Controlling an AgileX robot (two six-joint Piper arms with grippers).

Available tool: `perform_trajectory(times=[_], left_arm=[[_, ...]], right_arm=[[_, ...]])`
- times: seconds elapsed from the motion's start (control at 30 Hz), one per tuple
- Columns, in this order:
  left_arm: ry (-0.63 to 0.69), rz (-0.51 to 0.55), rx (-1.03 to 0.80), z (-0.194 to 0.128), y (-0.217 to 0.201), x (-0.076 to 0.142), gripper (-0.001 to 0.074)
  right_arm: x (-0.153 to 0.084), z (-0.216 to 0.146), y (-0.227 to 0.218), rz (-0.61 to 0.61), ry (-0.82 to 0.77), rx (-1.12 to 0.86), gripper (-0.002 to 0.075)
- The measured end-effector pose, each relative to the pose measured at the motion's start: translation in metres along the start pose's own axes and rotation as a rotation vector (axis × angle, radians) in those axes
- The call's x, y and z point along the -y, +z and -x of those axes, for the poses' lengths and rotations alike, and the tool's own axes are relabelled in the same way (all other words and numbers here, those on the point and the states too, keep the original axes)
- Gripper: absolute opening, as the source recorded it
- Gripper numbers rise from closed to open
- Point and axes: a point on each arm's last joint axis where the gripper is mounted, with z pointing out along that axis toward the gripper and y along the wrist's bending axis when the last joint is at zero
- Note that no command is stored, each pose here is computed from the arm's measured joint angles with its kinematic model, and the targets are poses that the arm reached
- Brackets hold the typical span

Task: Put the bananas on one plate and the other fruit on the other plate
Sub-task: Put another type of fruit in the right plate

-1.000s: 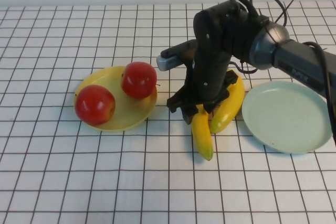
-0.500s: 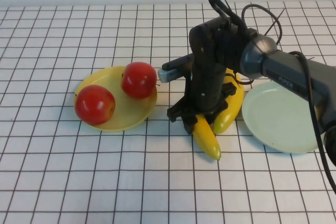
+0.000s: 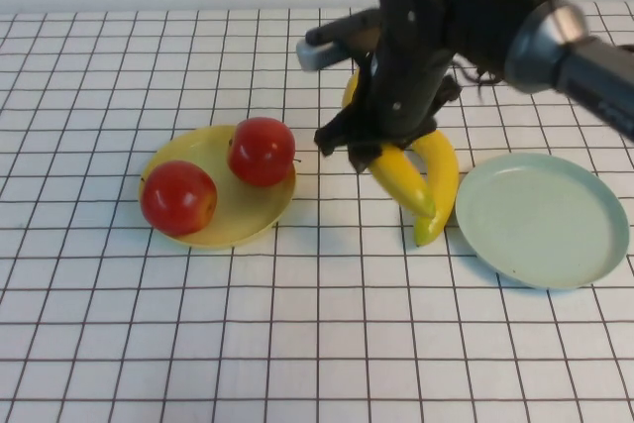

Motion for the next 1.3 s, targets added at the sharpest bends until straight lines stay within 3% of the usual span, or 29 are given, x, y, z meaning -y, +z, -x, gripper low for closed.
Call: perform_trajectory(times=[0.1,0.2,0.4,0.6,0.83,1.07,1.3], left_arm=[[0.0,0.0,0.0,0.0,0.0,0.0,-0.0002],[0.0,0.0,0.0,0.0,0.0,0.0,-0.0002],[0.0,0.0,0.0,0.0,0.0,0.0,-0.0002],[0.0,0.0,0.0,0.0,0.0,0.0,-0.0002],[0.001,0.0,0.0,0.0,0.0,0.0,-0.0002],[0.002,0.001,0.0,0.0,0.0,0.0,-0.0002],[0.002,0.001,0.0,0.0,0.0,0.0,-0.0002]], right_arm=[[0.015,-0.009,-0.036,-0.073,0.03,0.053,0.0312],[0.039,-0.028,-0.041,-0.125,0.072,0.009,0.0312],[0.1,-0.085,-0.007,-0.206,0.191,-0.216,0.0312],[0.145,-0.119,0.023,-0.21,0.308,-0.248,0.0312],[0.157,-0.113,0.028,-0.174,0.316,-0.126,0.0312],[0.157,-0.113,0.037,-0.164,0.32,-0.142,0.0465],[0.155,-0.096,0.015,-0.129,0.356,-0.14,0.0496]])
